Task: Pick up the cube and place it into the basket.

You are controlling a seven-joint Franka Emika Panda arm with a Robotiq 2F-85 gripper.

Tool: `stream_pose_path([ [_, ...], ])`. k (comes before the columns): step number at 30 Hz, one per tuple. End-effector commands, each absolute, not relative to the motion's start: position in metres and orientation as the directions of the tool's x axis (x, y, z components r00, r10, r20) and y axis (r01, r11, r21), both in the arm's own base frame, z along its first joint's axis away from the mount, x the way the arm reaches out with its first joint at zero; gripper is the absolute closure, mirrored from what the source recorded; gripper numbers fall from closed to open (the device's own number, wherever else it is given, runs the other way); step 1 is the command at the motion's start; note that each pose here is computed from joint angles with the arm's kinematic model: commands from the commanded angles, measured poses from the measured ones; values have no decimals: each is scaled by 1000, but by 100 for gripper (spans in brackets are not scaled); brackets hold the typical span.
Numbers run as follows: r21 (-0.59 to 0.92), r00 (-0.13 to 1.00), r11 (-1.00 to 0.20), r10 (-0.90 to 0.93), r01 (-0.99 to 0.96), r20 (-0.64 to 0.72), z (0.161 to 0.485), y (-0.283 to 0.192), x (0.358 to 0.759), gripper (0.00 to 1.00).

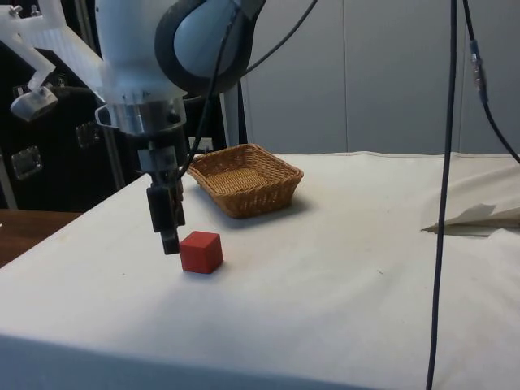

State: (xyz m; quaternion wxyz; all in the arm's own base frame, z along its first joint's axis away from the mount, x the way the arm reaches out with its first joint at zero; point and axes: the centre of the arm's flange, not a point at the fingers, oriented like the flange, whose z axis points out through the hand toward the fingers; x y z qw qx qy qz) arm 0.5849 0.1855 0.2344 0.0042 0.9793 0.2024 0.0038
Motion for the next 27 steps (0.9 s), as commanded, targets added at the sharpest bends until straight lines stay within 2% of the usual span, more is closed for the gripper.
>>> stream_pose_path([
  [1, 9, 924, -925, 381, 381, 7, 231, 182, 585, 0],
  [27, 12, 976, -975, 220, 220, -5, 227, 182, 584, 0],
])
